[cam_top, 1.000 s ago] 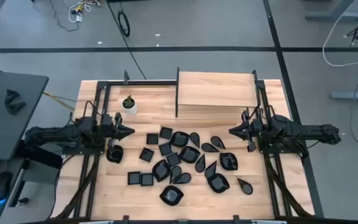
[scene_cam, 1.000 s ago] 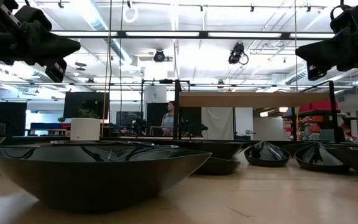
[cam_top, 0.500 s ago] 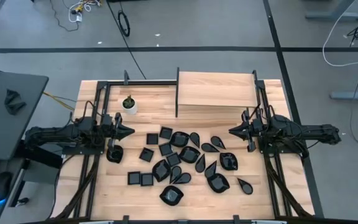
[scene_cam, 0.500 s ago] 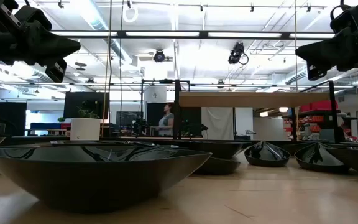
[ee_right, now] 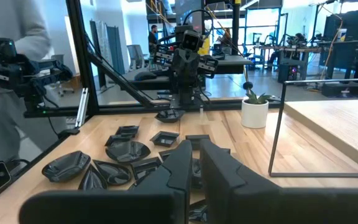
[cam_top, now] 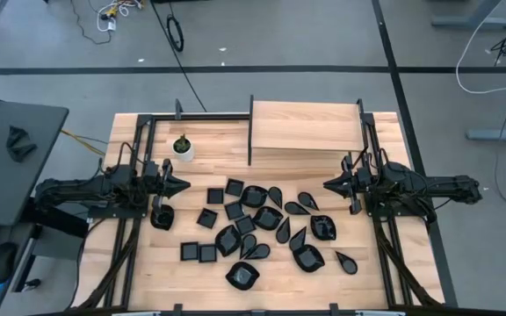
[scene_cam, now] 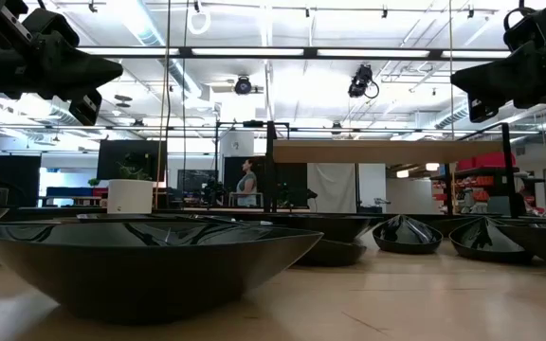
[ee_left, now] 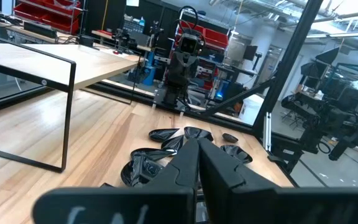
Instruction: Pick & Place Mini shaped plates
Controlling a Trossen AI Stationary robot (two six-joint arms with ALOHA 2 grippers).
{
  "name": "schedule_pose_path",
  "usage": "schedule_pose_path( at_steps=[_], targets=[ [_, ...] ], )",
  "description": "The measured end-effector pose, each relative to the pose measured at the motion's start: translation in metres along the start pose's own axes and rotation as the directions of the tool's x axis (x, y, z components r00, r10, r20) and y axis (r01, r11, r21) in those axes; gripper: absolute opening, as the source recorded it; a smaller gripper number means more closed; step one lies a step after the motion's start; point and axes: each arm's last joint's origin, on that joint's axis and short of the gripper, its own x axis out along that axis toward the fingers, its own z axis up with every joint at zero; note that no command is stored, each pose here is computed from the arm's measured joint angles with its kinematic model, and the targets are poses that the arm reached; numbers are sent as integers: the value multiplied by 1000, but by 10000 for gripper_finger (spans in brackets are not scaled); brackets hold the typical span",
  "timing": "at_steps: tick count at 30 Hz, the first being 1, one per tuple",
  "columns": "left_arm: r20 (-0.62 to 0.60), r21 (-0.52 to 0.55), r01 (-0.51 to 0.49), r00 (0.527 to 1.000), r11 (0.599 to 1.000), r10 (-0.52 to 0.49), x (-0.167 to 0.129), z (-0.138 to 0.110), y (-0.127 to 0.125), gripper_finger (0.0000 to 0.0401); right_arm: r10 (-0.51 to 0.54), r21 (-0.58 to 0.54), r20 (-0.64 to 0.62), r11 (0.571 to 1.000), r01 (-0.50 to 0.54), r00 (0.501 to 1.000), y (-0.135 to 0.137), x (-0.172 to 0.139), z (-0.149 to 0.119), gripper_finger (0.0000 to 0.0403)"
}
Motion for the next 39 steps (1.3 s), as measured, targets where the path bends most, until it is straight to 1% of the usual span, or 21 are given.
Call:
schedule_pose_path(
  at_steps=[14,16,18,19,21,23,24,26,27,29,30,32,34,36,39],
  targets=[
    [3,-7,1,1000,1000,-1,0,0,0,16,0,0,0,1000,0,1000,0,0,0,39],
    [11,-89,5,1000,996,-4,0,1,0,16,0,0,0,1000,0,1000,0,0,0,39],
    [17,-222,9,1000,975,-6,0,2,-1,16,0,0,0,1000,0,1000,0,0,0,39],
    [19,-289,12,1000,957,-7,0,2,-1,16,0,0,1,1000,0,1000,0,0,0,39],
    [21,-425,34,999,905,-27,0,2,-1,16,0,0,0,1000,0,1000,0,0,0,39],
    [30,-511,58,998,858,-50,0,4,-2,16,0,0,0,1000,0,1000,0,0,0,39],
    [38,-525,67,998,849,-55,0,5,-3,16,0,0,0,1000,0,1000,0,0,0,39],
    [29,-528,67,998,846,-62,1,6,-3,16,0,0,0,1000,0,1000,0,0,0,39],
    [22,-514,66,998,856,-64,2,9,-4,16,0,0,0,1000,0,1000,0,0,0,39],
    [-1,-449,61,998,892,-69,4,14,-6,16,0,0,0,1000,0,1000,0,0,0,39],
    [-37,-420,41,997,907,-62,6,17,-7,16,0,0,0,1000,0,1000,0,0,0,39],
    [-159,-387,-43,987,921,-21,10,20,-8,16,0,0,0,1000,0,1000,0,0,0,39],
    [-299,-356,-166,953,920,56,15,24,-9,16,0,0,0,1000,0,1000,0,0,0,39],
    [-436,-297,-308,886,904,159,20,26,-8,16,0,0,0,1000,0,1000,0,0,0,39],
    [-601,-200,-477,749,856,278,29,25,-5,18,0,0,0,1000,0,1000,0,0,0,39]
  ],
)
